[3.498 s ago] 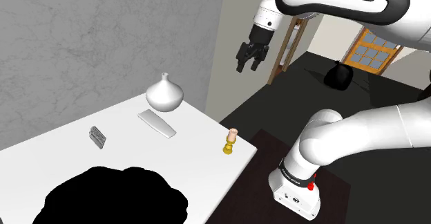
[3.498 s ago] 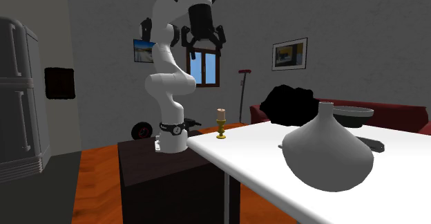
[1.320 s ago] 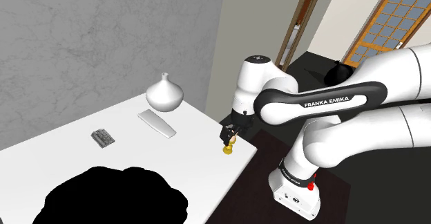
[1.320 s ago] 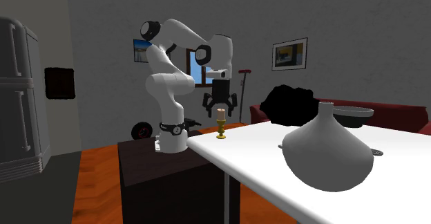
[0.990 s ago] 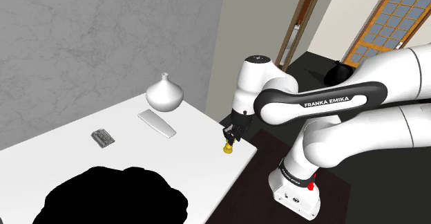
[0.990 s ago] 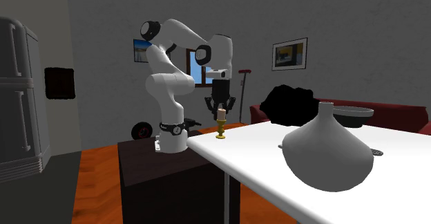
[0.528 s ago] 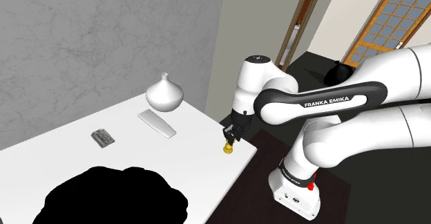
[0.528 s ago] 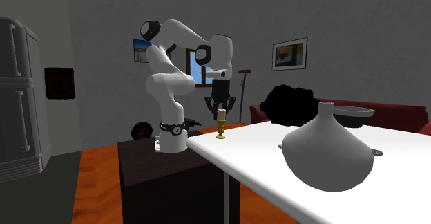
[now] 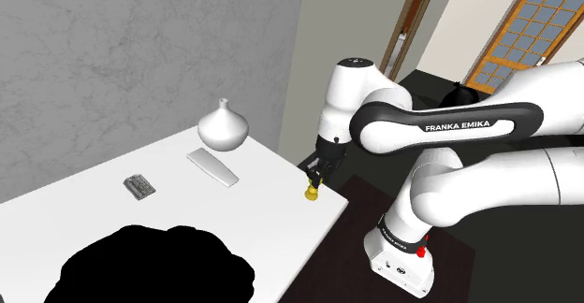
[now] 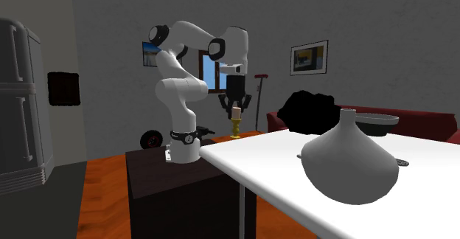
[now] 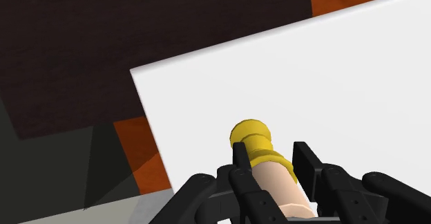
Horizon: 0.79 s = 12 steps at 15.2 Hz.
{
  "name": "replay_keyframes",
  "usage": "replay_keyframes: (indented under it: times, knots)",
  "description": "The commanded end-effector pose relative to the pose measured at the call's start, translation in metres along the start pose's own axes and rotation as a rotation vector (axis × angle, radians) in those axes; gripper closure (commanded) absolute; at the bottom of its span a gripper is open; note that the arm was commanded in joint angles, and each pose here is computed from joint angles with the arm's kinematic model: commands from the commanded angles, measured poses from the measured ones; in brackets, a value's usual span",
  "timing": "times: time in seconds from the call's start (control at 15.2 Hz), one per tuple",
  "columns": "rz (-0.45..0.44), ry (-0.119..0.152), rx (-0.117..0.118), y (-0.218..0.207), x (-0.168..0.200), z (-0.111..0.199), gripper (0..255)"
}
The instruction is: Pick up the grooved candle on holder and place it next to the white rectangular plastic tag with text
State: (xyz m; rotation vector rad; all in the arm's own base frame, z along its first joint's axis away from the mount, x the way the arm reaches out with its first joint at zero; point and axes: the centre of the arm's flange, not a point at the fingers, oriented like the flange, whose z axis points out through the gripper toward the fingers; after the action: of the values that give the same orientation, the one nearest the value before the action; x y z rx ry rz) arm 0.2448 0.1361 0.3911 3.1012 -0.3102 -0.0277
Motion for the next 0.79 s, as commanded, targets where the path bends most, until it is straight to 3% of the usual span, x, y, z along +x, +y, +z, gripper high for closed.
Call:
replay_keyframes:
  times: [0.0,0.73]
  knots:
    - [0.000,0.000,0.000,0.000,0.000,-0.010,255]
    - [0.000,0.000,0.000,0.002,-0.001,-0.068,255]
